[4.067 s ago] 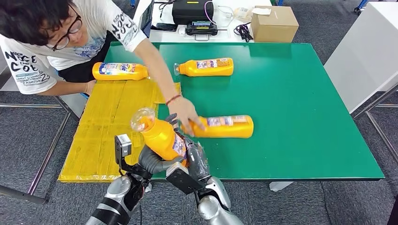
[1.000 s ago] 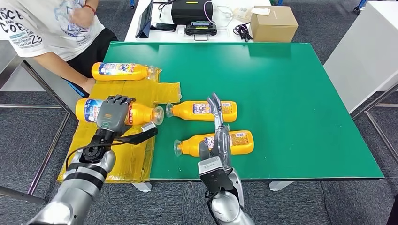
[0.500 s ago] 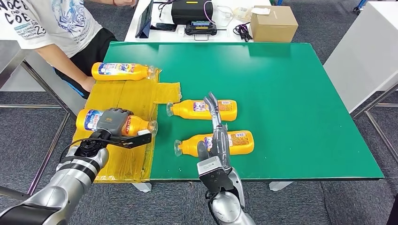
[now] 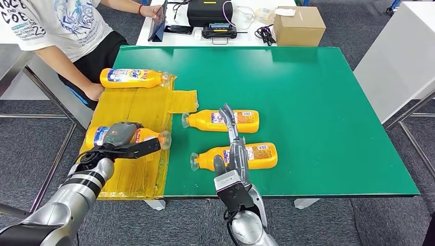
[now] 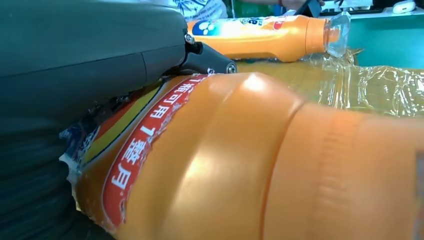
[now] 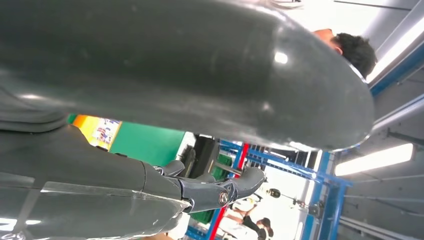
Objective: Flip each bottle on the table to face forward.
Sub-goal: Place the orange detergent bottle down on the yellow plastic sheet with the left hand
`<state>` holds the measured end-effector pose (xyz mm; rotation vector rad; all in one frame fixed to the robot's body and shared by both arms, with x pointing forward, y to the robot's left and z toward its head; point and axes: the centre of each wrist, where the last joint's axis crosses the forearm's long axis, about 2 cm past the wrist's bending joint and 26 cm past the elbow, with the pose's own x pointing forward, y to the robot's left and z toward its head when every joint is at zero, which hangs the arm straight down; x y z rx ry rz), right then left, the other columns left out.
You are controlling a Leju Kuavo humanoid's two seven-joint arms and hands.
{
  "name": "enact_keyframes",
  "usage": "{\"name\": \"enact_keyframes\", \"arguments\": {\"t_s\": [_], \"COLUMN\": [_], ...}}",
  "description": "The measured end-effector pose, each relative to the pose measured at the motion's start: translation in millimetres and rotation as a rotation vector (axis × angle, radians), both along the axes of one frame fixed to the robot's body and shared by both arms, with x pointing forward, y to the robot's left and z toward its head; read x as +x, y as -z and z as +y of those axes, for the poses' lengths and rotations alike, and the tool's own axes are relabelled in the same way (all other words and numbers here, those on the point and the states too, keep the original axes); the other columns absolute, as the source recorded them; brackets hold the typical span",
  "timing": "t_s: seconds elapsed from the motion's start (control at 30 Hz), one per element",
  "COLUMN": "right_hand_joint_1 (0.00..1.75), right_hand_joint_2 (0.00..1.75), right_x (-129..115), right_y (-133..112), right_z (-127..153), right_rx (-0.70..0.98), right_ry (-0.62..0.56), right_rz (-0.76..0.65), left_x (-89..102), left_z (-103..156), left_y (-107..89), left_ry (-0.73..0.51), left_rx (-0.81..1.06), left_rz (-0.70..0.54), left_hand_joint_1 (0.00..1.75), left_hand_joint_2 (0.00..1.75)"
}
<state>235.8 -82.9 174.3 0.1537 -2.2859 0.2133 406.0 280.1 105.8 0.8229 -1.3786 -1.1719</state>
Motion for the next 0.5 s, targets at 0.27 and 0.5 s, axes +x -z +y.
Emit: {"name": "enact_keyframes", "arguments": {"t_s": [0.27,0.5], "right_hand_joint_1": [0.0,0.0], "right_hand_joint_2": [0.0,0.0], "right_x": [0.2,0.3], "right_y": [3.9,8.4], "right_z": [0.5,1.7], "right_rx": [-0.005,-0.005], "right_ry": [-0.01,-0.024], "right_rz": [0.018,0.041], "left_x": [-5.1,-7.4], "left_z": [2.8,3.1], "left_y": [7.5,10.8], "left_ry": [-0.021,-0.023], "left_rx": [-0.05,-0.067], "left_rz": [0.041,0.058], "left_hand_joint_1": [0.0,0.0], "left_hand_joint_2": [1.75,0.0]}}
